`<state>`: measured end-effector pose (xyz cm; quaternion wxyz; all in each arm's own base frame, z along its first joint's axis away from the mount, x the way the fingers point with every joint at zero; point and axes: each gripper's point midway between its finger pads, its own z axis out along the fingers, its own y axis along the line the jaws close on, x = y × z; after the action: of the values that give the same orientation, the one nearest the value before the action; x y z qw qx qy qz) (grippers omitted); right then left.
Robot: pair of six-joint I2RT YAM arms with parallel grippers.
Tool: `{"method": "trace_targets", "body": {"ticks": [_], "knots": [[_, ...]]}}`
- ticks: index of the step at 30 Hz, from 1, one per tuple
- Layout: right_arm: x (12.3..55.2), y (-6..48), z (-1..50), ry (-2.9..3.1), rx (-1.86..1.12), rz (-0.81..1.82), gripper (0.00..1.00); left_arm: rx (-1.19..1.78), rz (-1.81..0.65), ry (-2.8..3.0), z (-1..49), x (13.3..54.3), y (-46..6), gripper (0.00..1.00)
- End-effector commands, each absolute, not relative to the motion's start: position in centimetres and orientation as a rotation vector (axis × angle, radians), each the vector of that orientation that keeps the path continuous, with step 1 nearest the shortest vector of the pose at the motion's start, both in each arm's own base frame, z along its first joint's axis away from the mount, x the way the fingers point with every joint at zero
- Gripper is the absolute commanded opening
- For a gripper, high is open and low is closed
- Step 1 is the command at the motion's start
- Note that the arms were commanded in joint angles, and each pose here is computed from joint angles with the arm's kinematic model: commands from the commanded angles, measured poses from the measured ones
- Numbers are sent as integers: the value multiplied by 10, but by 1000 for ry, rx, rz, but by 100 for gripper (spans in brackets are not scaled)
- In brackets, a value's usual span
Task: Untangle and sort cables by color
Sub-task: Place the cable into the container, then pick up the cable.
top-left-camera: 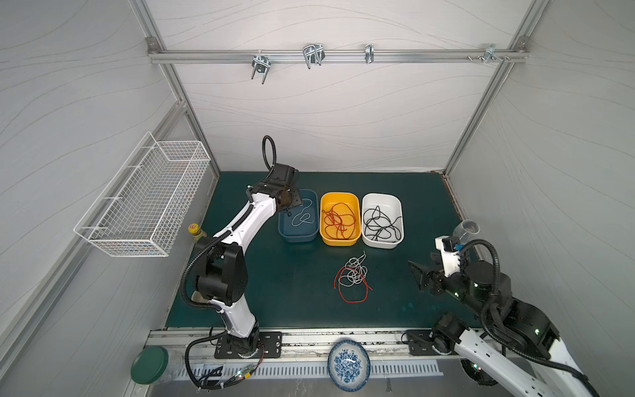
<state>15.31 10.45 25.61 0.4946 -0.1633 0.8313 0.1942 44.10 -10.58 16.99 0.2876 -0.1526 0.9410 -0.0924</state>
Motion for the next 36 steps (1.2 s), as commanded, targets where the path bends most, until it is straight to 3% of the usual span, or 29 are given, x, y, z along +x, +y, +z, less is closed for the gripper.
{"method": "trace_targets", "body": {"ticks": [1,11,18,30,36], "knots": [[154,104,260,1986,-400,465,86,-448,-377,2503,173,442,-119,62],[154,109,255,2020,-418,472,86,-435,-445,2467,202,427,-121,62],[160,131,243,2199,-456,487,86,-373,-547,2504,224,386,-128,62],[166,205,182,2388,-571,527,86,-287,-476,2579,196,293,-102,65],[175,237,159,2434,-550,615,83,-252,-427,2549,184,274,-90,66]]}}
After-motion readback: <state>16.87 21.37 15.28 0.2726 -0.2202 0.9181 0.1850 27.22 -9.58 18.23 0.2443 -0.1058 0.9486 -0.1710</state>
